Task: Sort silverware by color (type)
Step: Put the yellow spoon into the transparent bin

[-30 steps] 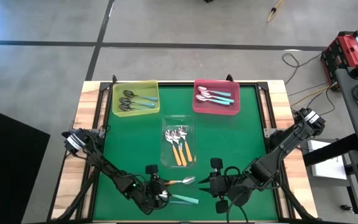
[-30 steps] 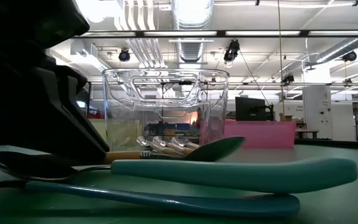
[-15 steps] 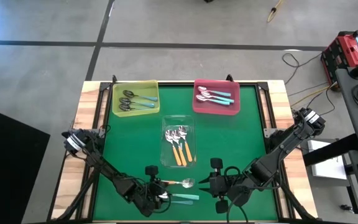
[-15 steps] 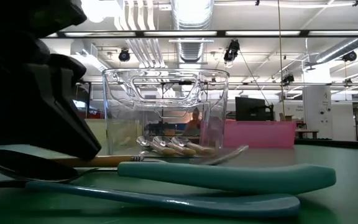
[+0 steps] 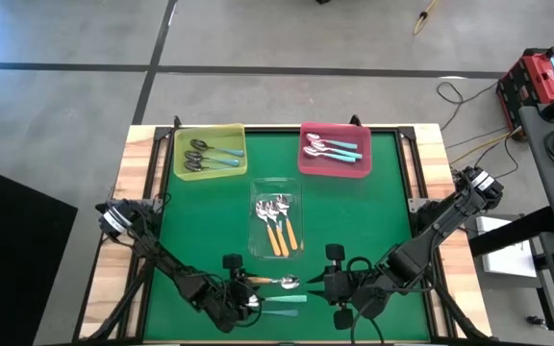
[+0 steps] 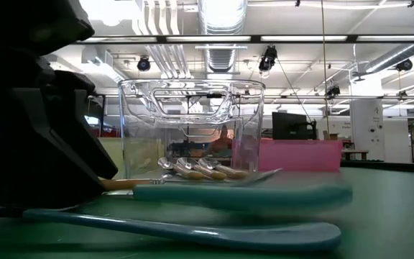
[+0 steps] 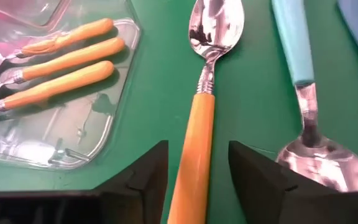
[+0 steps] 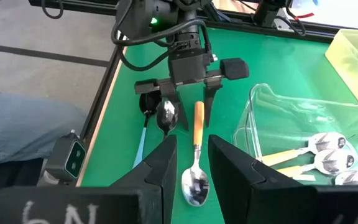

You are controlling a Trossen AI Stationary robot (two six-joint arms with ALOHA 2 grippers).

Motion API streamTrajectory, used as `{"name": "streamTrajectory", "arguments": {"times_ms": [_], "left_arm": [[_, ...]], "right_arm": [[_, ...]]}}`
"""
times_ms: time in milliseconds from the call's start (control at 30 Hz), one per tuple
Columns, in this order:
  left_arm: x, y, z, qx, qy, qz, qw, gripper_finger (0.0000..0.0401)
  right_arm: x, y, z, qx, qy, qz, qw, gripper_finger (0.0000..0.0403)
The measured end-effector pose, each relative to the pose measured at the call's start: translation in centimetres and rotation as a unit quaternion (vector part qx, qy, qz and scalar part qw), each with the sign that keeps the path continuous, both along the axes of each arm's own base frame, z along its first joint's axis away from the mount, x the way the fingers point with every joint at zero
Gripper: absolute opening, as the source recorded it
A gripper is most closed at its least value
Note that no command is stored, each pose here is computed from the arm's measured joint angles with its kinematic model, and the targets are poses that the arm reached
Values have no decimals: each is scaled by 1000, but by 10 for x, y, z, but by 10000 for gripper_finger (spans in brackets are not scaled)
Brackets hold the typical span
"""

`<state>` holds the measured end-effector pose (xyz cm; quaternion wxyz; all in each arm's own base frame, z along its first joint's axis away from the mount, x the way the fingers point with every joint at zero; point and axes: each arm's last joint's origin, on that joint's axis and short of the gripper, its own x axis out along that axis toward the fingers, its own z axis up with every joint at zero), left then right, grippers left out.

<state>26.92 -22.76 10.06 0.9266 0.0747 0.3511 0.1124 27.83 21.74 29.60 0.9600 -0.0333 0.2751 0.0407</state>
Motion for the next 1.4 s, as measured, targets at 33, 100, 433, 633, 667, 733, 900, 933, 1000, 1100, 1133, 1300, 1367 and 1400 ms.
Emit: {"name": "streamTrajectory", "arguments": {"times_ms": [33, 100, 433, 633, 667, 733, 900, 933, 1000, 1100, 1133, 1300, 1367, 1400], "left_arm": [[0, 0, 0, 2, -1, 1, 1000, 156], [0, 0, 0, 3, -2, 2, 1000, 170], [-1, 2, -1, -3, 1, 0, 1000, 162], [-2, 3, -3, -5, 3, -1, 1000, 137], [-2, 3, -3, -6, 4, 0, 1000, 133], [-3, 4, -4, -8, 6, 1, 1000, 124], [-3, 6, -6, -15, 11, 4, 1000, 99], [-3, 6, -6, -15, 11, 3, 1000, 94], [-3, 6, -6, -12, 13, 0, 1000, 83], [-3, 6, -7, -10, 14, -1, 1000, 65], [-3, 6, -7, -8, 15, -2, 1000, 58], [-1, 6, -4, 24, 6, -5, 1000, 22], [0, 4, -2, 38, 4, -13, 999, 11], [1, 3, -1, 43, 4, -17, 999, 7]], "right_arm": [[0, -1, 0, 0, 0, -1, 1000, 84], [1, -2, 0, 0, 0, -3, 1000, 84], [2, -3, 0, 2, 0, -7, 1000, 84], [2, -3, 0, 3, 0, -8, 1000, 84], [2, -3, 0, 3, 0, -8, 1000, 84], [2, -3, 0, 3, 0, -7, 1000, 84], [2, -3, 0, 3, 0, -8, 1000, 84], [2, -3, 0, 3, 0, -8, 1000, 84], [2, -3, 0, 3, 0, -8, 1000, 84], [2, -3, 0, 3, 0, -8, 1000, 84], [2, -3, 0, 3, 0, -8, 1000, 84], [2, -3, 0, 3, 0, -8, 1000, 84], [2, -3, 0, 3, 0, -8, 1000, 84], [2, -3, 0, 3, 0, -7, 1000, 84]]}}
